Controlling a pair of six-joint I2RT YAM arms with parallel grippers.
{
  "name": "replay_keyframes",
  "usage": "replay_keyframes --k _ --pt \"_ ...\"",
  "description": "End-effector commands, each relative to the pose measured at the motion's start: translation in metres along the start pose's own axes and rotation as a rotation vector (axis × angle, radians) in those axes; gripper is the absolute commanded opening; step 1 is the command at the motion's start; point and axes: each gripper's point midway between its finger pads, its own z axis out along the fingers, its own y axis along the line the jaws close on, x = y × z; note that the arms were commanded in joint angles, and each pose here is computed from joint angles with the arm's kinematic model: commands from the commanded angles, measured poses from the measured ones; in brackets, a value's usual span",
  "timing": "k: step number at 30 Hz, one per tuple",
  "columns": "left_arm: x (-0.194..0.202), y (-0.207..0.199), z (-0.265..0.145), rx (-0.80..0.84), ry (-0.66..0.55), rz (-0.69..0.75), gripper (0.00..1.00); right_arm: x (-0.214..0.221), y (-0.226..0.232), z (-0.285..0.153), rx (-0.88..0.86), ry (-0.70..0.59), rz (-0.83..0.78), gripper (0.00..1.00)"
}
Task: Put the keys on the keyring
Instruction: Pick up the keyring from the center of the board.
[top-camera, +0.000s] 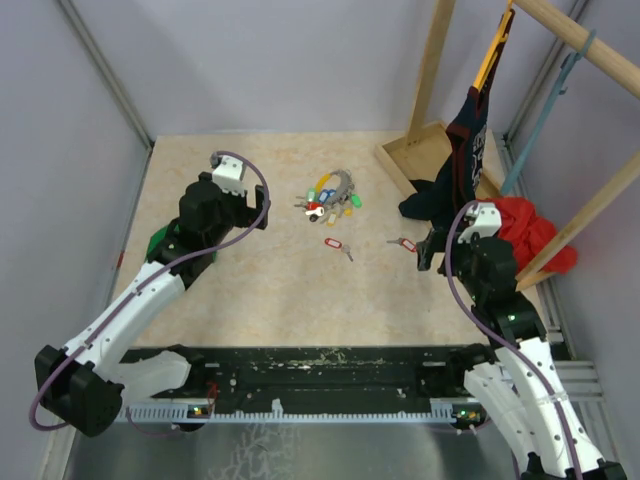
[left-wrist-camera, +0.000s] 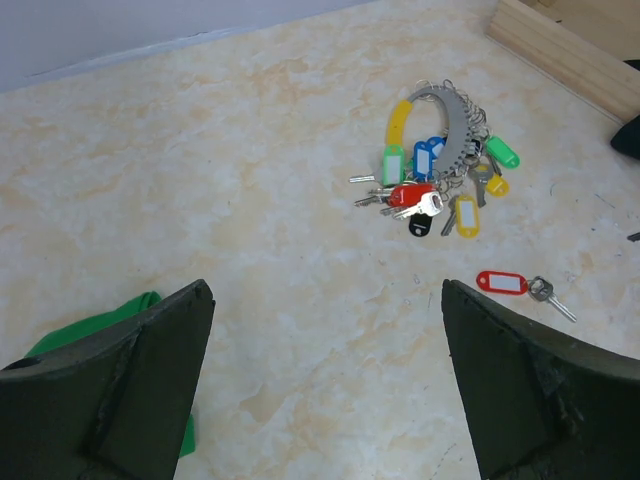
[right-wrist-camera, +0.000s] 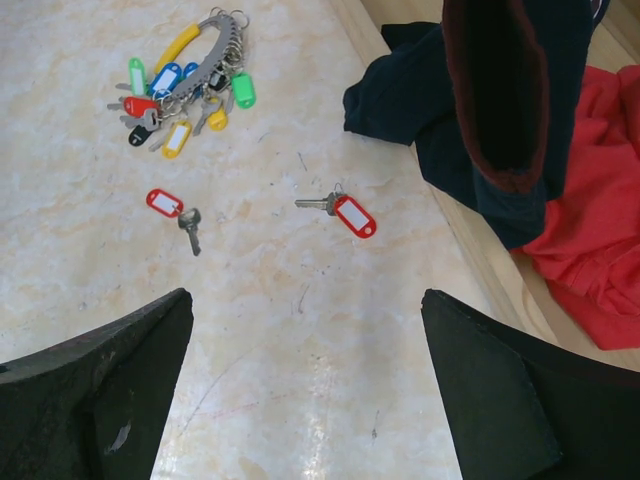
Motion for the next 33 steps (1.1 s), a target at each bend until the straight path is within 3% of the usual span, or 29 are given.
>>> replay_keyframes --k 1,16,22,33 --pt "-0.009 -0.003 -0.005 0.023 -0.025 -0.005 1.00 -0.013 0.010 0.001 -0.045 -0.040 -0.007 0.97" --pt "-0.020 -0.013 -0.016 0.089 -0.062 -0.017 1.00 0.011 0.052 0.051 -0.257 0.052 0.022 0.97" --pt "-0.021 -0.012 -0.016 0.091 -0.079 -0.034 1.00 0.028 0.096 0.091 -0.327 0.089 -0.045 0.97" --pt "-0.013 -0.011 -0.010 0.154 -0.059 -0.074 1.00 0.001 0.141 0.195 -0.326 0.008 0.068 0.93"
